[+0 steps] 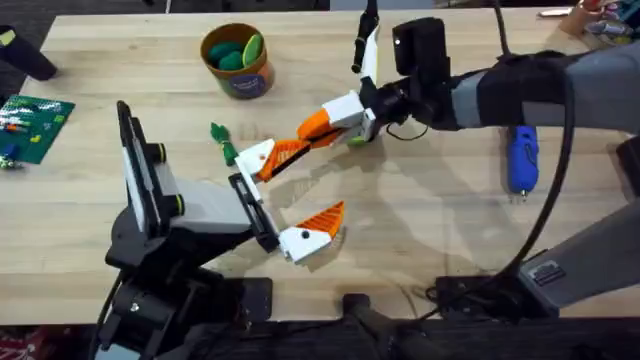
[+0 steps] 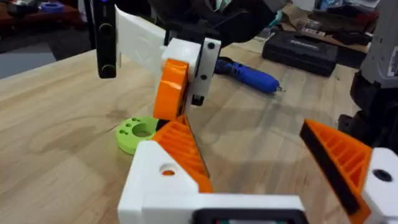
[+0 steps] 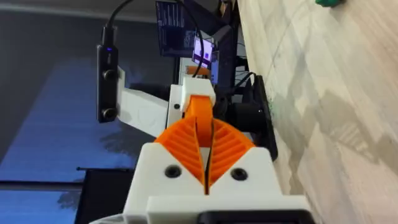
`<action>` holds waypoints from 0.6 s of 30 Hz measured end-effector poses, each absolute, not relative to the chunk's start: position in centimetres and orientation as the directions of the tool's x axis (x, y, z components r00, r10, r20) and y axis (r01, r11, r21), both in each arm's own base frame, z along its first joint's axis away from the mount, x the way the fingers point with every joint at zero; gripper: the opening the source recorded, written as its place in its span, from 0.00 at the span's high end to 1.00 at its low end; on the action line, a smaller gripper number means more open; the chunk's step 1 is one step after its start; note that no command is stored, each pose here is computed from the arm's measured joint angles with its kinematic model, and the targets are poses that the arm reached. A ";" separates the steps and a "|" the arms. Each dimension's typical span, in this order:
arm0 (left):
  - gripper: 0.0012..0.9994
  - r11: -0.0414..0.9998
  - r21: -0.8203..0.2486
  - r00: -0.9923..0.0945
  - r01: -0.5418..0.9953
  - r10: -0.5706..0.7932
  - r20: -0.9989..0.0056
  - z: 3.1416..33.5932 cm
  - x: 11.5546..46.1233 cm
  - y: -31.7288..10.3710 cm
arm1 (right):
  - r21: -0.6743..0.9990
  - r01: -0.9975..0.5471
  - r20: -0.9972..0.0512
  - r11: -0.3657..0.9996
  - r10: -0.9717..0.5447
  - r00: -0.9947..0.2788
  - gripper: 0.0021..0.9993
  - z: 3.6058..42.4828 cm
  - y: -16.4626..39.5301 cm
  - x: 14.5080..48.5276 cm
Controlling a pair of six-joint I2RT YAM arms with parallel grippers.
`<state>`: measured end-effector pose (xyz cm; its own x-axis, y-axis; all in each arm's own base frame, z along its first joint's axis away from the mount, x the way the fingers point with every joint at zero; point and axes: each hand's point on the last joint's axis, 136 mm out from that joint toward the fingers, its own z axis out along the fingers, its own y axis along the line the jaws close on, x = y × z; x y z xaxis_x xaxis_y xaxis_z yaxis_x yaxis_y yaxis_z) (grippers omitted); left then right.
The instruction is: Pick up the gripper from the table and insert it into the empty holder that is missing its gripper. Then pick up a screw, insert it into the mounting hole, and use the screwdriver to tighten it. Finally, clean up the table by picking up the vegetable and placing it into the bucket.
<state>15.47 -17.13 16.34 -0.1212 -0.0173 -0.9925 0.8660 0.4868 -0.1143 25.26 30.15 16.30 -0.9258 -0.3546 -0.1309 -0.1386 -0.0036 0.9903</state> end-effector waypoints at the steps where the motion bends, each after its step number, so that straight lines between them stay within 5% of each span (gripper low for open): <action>1: 0.01 0.487 -0.114 -0.121 0.866 -0.017 -0.992 16.3 15.5 -17.1 | 0.990 -0.138 -0.130 -0.003 -0.355 -0.926 0.98 16.3 30.1 25.3; 18: 0.01 0.526 -0.127 -0.132 0.841 -0.029 -0.991 16.3 16.2 -16.7 | 0.995 -0.097 -0.079 0.035 -0.351 -0.933 0.98 16.1 30.9 25.1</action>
